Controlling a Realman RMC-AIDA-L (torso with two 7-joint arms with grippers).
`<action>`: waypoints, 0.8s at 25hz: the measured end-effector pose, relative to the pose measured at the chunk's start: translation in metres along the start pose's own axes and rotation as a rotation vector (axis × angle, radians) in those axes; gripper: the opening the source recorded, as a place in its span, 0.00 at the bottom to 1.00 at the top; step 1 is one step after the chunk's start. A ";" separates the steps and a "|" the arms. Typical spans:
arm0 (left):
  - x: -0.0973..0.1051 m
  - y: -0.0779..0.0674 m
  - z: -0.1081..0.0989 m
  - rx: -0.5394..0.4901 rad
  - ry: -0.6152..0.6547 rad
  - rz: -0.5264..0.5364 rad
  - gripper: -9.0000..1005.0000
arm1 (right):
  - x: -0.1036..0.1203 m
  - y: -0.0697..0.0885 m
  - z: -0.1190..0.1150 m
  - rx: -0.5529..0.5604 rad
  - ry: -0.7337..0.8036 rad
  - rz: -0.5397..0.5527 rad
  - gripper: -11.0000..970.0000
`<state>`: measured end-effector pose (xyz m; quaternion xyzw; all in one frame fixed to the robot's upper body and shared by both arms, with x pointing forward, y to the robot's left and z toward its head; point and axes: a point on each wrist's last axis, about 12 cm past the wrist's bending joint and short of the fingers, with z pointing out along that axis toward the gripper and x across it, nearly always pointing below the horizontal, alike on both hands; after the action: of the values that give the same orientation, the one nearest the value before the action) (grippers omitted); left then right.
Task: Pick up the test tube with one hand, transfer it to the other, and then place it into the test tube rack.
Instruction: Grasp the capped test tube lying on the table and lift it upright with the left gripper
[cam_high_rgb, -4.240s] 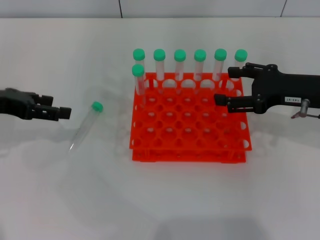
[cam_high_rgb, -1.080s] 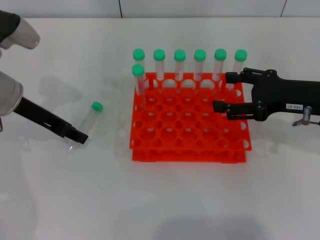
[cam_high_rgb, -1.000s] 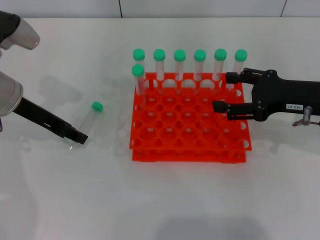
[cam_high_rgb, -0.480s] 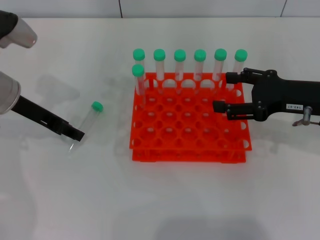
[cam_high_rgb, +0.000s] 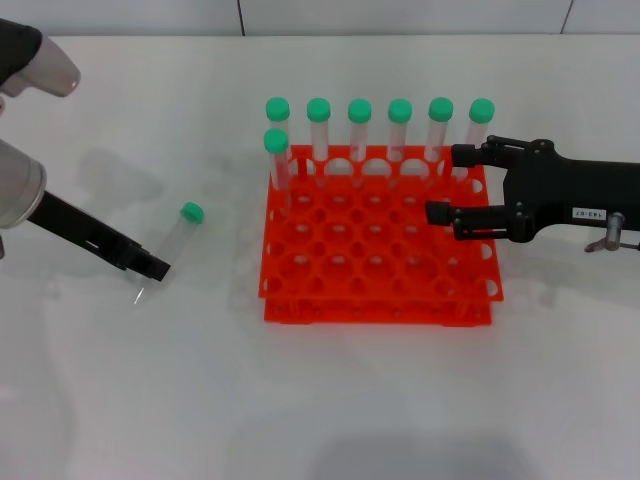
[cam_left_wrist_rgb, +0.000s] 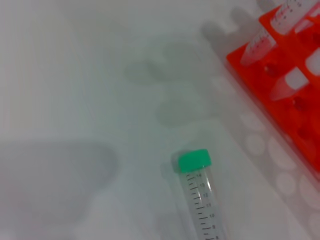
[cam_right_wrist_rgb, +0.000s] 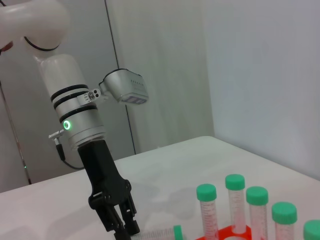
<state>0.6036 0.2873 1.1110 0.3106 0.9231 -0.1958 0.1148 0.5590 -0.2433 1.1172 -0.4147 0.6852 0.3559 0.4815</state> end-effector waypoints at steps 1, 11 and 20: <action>0.000 0.000 0.000 0.001 0.001 0.001 0.40 | 0.000 0.000 0.000 0.000 0.000 0.000 0.90; 0.000 -0.001 0.001 0.000 0.008 0.003 0.36 | 0.000 0.000 0.000 0.000 0.000 -0.001 0.90; 0.001 0.000 0.001 -0.002 0.008 -0.002 0.33 | -0.001 0.000 -0.001 0.000 -0.002 -0.006 0.90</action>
<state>0.6028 0.2869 1.1095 0.3105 0.9240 -0.1937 0.1111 0.5588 -0.2436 1.1185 -0.4164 0.6836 0.3546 0.4833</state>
